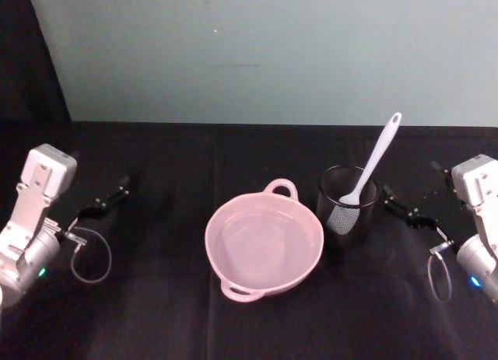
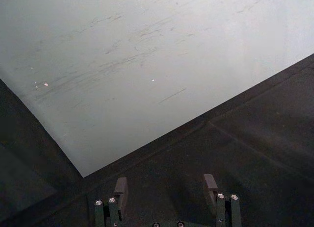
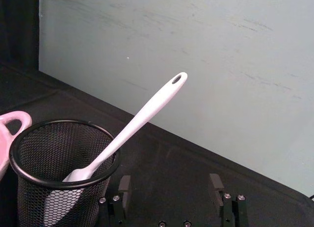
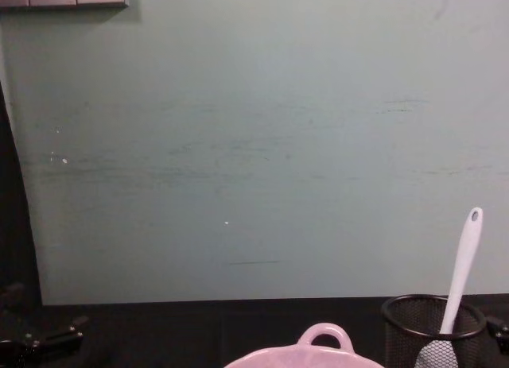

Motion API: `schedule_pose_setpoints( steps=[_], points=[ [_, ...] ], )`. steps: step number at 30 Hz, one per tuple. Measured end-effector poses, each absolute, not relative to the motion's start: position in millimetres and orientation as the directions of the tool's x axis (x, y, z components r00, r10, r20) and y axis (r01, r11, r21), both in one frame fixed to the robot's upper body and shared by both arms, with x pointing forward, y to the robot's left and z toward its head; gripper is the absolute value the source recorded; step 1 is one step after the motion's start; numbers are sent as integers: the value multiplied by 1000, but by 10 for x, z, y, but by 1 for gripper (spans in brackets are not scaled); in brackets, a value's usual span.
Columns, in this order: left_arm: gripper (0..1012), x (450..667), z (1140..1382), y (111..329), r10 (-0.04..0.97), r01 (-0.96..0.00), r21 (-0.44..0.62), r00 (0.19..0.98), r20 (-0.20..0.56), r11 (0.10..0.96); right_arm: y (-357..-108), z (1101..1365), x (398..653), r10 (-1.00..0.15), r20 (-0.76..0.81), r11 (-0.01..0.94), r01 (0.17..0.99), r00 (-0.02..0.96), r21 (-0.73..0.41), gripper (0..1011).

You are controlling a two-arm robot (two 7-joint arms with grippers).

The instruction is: Use the one hand to pick up the spoon and stir the clear water in the bowl.

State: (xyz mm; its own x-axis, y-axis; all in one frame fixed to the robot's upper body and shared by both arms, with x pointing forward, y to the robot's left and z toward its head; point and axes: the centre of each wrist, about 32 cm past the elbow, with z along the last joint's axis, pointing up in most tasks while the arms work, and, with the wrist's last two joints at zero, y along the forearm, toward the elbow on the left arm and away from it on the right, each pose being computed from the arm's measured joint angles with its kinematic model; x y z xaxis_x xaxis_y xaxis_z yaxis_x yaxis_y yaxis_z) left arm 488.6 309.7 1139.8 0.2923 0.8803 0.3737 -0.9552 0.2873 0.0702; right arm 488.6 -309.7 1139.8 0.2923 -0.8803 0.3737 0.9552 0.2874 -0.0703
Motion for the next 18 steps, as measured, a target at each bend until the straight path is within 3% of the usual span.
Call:
schedule_pose_setpoints(
  steps=[8, 18],
  points=[
    [1005, 4887, 11398, 3097, 880, -955, 70, 292, 374, 287, -3102, 11400, 4880, -881, 373, 286, 956, 291, -71, 1000],
    [1005, 4886, 11398, 3097, 880, -955, 70, 292, 374, 287, -3240, 11547, 4577, -928, 238, 279, 958, 286, -62, 1002]
  ],
)
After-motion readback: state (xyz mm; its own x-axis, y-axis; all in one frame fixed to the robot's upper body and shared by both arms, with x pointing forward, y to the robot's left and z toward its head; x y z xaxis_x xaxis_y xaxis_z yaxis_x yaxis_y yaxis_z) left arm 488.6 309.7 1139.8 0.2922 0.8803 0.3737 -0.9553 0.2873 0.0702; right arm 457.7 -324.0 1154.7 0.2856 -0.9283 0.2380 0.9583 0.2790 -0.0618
